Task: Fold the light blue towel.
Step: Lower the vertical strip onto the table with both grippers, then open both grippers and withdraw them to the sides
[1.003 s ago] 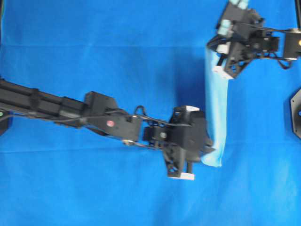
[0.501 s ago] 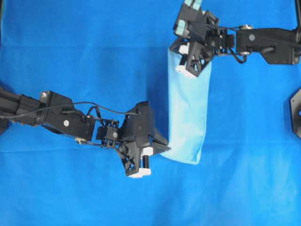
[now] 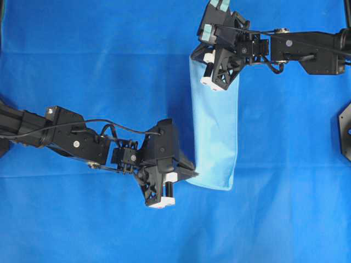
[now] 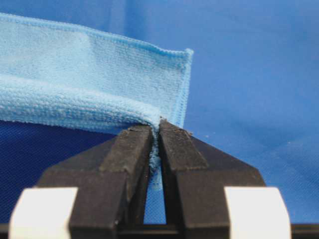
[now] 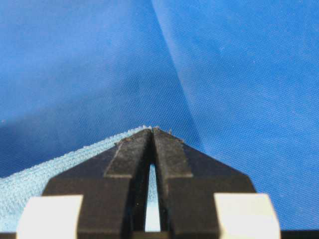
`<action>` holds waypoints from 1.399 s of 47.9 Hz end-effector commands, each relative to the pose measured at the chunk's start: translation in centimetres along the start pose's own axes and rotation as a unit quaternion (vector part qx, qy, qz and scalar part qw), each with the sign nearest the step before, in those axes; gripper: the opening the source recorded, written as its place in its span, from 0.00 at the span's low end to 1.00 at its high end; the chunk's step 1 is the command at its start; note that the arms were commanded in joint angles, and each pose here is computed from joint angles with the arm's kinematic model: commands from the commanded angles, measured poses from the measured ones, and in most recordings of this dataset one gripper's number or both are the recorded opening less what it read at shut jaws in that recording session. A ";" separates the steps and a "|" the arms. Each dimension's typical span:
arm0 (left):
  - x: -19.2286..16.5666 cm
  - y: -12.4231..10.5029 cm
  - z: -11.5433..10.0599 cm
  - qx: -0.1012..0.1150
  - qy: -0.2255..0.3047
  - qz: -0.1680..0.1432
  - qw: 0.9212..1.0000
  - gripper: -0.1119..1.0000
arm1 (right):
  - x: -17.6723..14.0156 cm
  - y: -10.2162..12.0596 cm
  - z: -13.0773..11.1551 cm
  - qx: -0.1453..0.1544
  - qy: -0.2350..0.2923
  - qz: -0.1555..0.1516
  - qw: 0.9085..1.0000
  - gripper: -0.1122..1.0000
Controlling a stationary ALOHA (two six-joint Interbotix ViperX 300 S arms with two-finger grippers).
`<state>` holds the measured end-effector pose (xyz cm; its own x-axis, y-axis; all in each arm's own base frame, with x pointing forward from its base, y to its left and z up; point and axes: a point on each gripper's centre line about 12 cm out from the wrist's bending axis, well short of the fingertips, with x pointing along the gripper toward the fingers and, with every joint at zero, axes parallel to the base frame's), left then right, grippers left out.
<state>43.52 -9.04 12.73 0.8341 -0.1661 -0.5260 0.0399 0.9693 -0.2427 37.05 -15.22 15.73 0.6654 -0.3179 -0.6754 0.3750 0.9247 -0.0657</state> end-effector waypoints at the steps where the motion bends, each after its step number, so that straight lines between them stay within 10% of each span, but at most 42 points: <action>1: -0.5 -2.5 1.1 0.012 -0.018 -0.027 0.999 0.21 | -0.3 -0.8 1.0 0.004 -0.015 -0.007 1.000 0.13; 15: -1.3 -2.6 1.5 0.013 0.007 -0.020 1.000 0.87 | -0.3 -0.8 0.7 0.003 -0.009 -0.008 1.000 0.71; 34: -7.9 -3.1 3.3 0.003 0.058 -0.009 0.998 0.85 | -4.5 0.1 1.5 0.005 -0.030 -0.011 0.999 0.69; 67: -16.7 2.3 3.8 0.063 -0.161 0.012 0.985 0.85 | -17.2 3.7 -4.3 0.035 -0.135 0.074 0.987 0.69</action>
<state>32.26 -4.34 23.02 0.9416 -0.1219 -0.3138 0.0845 0.9879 -0.1304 24.79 -5.88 23.54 0.8347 -0.2502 -0.4906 0.3156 0.9474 0.0538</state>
